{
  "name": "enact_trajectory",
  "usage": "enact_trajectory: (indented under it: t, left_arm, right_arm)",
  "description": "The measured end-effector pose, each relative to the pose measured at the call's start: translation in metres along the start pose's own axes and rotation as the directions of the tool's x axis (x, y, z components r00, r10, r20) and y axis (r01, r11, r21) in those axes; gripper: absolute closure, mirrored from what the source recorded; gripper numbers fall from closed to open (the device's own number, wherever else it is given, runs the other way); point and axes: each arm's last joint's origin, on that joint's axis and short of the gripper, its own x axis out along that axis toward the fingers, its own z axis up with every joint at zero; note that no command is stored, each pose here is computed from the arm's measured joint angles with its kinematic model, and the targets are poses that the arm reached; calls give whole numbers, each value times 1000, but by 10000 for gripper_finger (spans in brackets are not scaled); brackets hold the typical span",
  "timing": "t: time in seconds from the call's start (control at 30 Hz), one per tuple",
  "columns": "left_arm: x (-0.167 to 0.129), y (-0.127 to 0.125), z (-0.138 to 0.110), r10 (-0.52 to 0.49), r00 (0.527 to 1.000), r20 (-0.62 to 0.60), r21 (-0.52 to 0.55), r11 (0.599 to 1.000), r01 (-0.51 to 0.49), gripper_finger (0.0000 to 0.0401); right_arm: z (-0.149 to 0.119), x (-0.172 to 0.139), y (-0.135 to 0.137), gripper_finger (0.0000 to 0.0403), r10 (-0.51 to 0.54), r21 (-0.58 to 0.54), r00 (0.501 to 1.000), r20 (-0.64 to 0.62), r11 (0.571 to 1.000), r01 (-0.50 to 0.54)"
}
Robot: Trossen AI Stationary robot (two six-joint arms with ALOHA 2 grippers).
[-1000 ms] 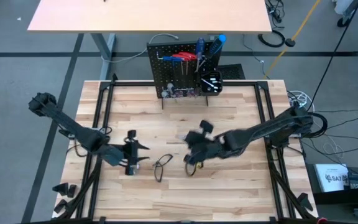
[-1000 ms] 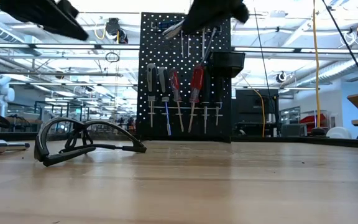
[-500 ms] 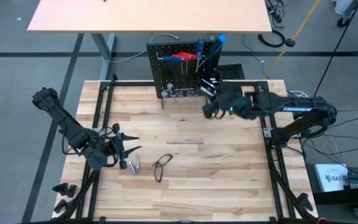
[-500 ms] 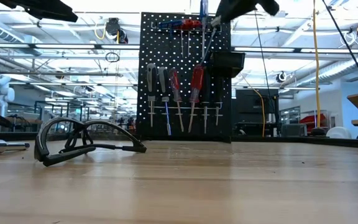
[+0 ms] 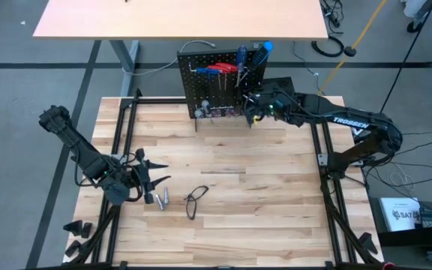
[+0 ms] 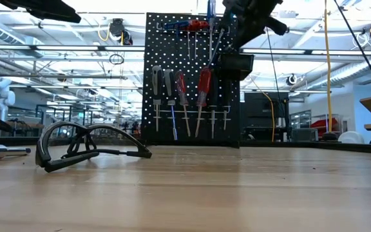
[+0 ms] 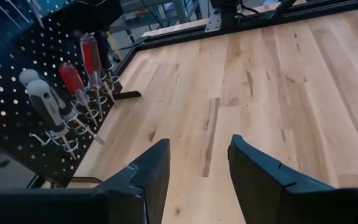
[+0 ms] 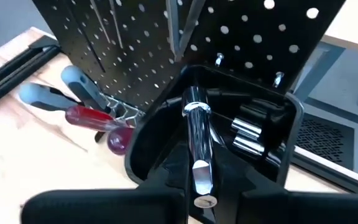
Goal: Hang tools onto peg board
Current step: Put the right extension bar into the black bin on the peg board
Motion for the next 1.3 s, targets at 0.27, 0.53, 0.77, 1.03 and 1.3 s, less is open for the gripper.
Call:
enact_trajectory:
  t: [0.27,0.53,0.77,1.03,1.3]
  left_arm:
    - [0,0,0,0,1000,0,22,1000,0,237]
    - [0,0,0,-2,1000,0,22,1000,2,237]
    - [0,0,0,-4,1000,0,22,1000,4,237]
    - [0,-5,-3,-180,982,-66,18,983,181,237]
    - [7,-16,-27,-236,919,-315,-222,960,171,237]
  right_arm:
    - [6,5,-6,378,-15,36,1000,18,999,14]
    - [8,5,-6,264,-13,40,999,38,999,11]
    - [8,5,-5,183,-11,31,999,39,999,10]
    - [-5,-7,15,167,145,-16,989,-36,989,-146]
    - [-59,-38,57,170,309,-96,940,-145,941,-324]
